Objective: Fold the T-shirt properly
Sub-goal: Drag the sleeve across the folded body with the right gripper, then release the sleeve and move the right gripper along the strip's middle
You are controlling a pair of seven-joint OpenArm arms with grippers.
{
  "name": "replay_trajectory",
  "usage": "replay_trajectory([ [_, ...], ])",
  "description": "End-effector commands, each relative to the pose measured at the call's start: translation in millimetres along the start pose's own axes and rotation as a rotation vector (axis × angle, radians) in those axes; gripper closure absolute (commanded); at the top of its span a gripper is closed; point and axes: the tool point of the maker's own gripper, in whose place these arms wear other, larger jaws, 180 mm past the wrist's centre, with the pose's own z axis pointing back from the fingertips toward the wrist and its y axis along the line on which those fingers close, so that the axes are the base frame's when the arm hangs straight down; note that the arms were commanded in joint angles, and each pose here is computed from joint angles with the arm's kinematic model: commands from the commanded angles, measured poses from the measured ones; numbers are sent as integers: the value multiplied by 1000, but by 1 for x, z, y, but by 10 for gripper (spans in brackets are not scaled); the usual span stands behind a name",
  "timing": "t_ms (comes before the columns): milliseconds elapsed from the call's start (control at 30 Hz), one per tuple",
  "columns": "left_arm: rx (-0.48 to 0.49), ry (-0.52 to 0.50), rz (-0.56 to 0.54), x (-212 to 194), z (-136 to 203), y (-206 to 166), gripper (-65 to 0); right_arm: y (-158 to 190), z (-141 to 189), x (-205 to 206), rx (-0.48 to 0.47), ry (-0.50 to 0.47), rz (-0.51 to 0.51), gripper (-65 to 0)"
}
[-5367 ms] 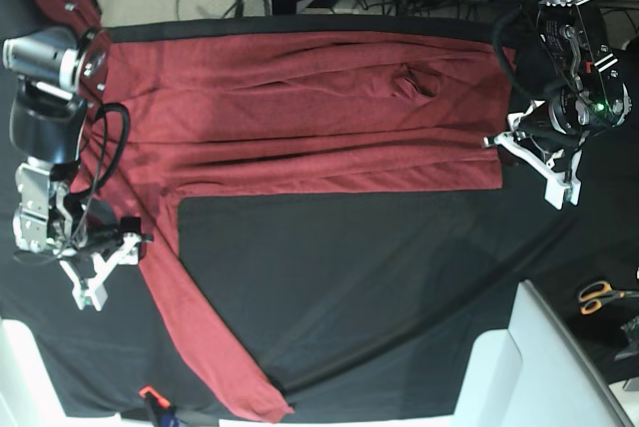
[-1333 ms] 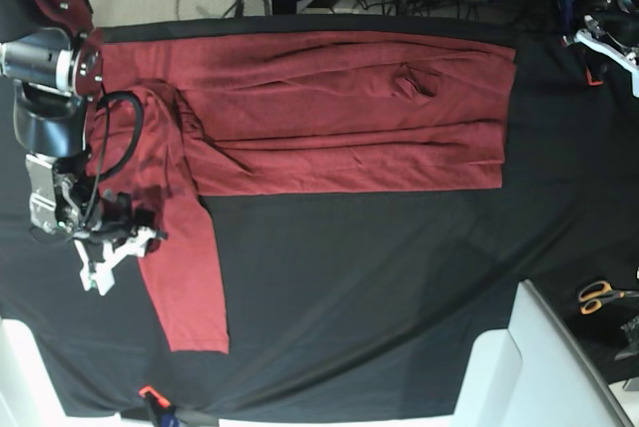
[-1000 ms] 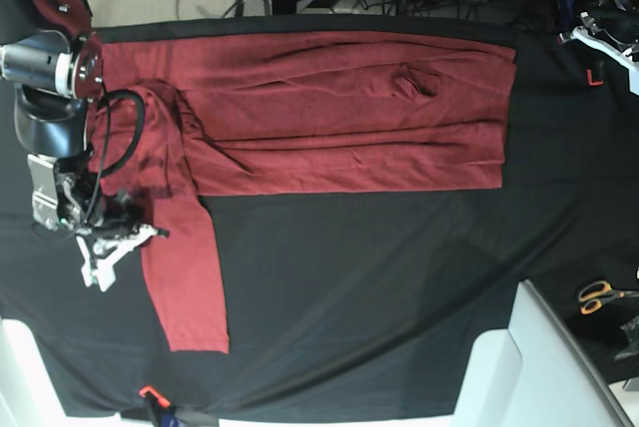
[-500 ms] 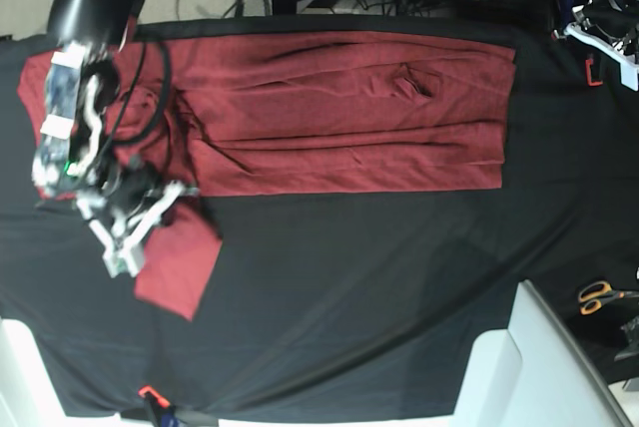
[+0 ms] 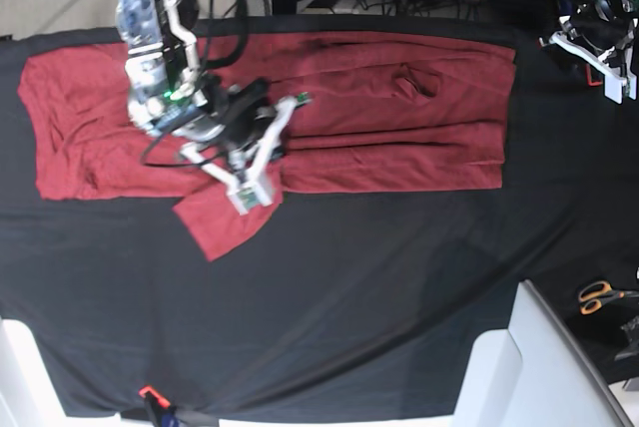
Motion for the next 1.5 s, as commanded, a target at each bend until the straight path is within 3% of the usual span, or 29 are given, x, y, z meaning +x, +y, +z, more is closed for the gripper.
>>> replay_trajectory([
  [0, 8, -28, -12, 8, 5, 5, 0, 8, 3, 19, 14, -62, 7, 0],
  [200, 8, -24, -12, 7, 5, 5, 0, 36, -1, 8, 68, -49, 28, 0],
  [400, 9, -24, -13, 7, 5, 5, 0, 38, -1, -2, 72, -36, 20, -5],
  [467, 9, -24, -13, 7, 5, 5, 0, 39, 0, -10, 73, -3, 18, -54],
  [567, 9, -23, -13, 6, 5, 6, 0, 42, 4, -17, 76, 21, 16, -192],
  [700, 11, -23, -12, 6, 5, 6, 0, 42, 15, 3, 67, -80, 17, -306],
  [833, 12, -23, -9, 5, 6, 7, 0, -1, 19, 33, -23, -155, -6, -312],
  [1133, 17, -42, -16, -3, 10, 9, 0, -103, -29, 51, -140, -34, -121, -311],
  [1467, 33, -39, -18, -12, 16, 16, 0, -130, -58, 50, -145, -10, -160, -309],
])
